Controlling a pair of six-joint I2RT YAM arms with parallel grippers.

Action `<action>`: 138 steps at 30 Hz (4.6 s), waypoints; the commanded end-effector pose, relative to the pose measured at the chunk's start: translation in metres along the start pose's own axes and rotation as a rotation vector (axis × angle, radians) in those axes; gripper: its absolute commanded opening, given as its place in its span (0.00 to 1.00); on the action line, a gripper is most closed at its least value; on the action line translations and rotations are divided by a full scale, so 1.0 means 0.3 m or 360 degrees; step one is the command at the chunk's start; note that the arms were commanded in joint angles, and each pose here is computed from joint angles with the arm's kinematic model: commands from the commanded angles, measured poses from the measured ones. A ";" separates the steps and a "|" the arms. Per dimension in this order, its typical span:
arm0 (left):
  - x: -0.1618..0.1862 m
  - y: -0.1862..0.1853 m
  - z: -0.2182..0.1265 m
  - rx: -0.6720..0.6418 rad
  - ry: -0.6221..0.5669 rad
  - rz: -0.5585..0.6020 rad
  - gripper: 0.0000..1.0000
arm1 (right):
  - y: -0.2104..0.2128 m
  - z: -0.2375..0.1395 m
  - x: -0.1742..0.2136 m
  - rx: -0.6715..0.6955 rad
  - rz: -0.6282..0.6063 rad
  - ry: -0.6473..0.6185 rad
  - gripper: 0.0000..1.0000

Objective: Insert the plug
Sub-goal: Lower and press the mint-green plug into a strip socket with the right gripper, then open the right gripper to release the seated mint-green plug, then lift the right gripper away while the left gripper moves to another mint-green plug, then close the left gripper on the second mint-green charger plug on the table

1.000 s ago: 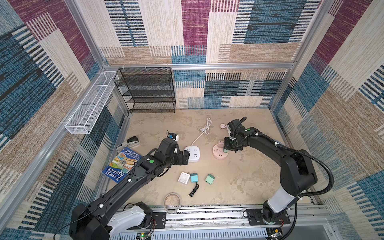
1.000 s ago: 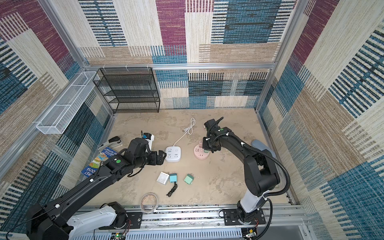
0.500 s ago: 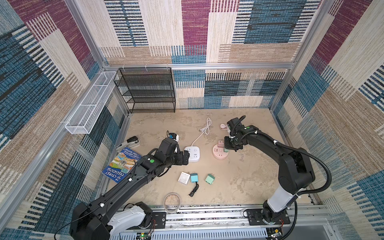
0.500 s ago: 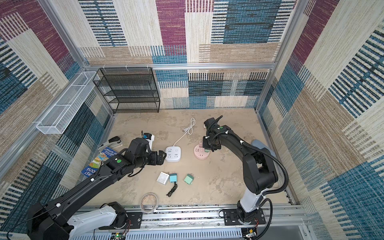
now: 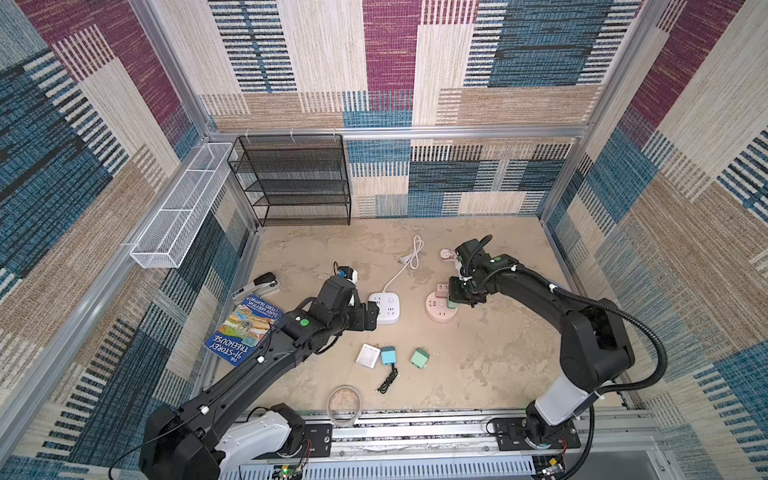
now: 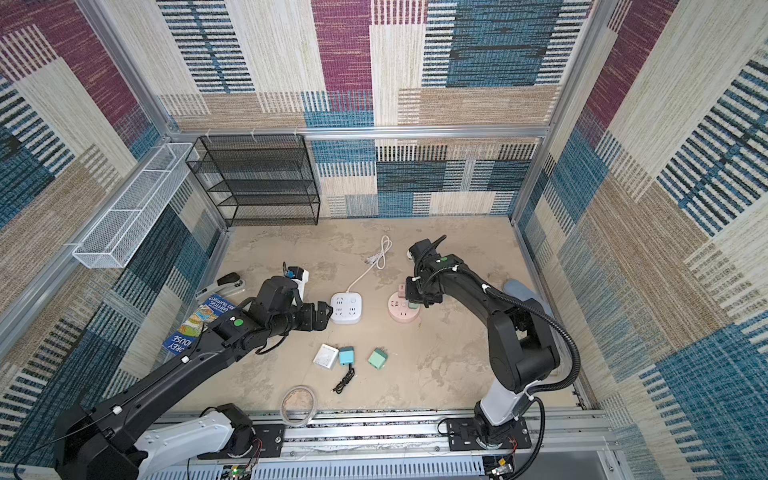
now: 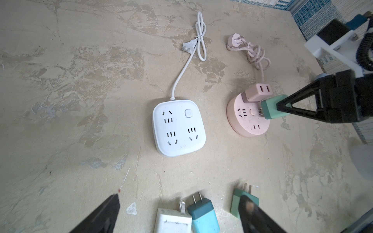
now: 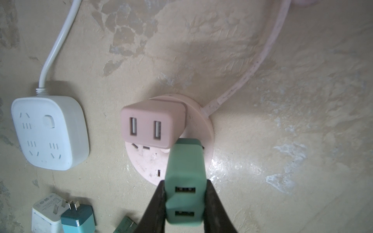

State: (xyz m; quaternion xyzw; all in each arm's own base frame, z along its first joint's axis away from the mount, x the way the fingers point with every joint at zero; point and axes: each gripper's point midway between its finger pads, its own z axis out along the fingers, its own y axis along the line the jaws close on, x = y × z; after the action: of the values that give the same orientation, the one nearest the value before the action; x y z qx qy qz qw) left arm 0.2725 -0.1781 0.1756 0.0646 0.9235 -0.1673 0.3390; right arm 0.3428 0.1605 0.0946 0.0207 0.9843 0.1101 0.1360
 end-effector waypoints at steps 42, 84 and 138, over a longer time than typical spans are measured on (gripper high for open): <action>0.002 -0.036 0.032 0.0081 0.0040 -0.0015 0.97 | -0.108 0.172 0.062 0.0375 -0.0209 0.0203 0.00; 0.008 -0.085 0.032 0.0169 0.0151 -0.0006 0.98 | 0.013 -0.163 -0.040 0.0093 -0.0168 -0.0189 0.62; 0.467 -0.473 0.359 0.0012 0.1002 0.0646 0.70 | 0.077 -0.356 0.077 -0.0364 -0.0038 -0.0764 0.59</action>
State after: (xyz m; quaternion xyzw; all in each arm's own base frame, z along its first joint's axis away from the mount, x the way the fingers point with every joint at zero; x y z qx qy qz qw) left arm 0.1970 -0.3497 0.0468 0.2952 0.9498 -0.0799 0.0659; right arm 0.2874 0.1617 0.1867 0.0154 0.9133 0.2055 0.3515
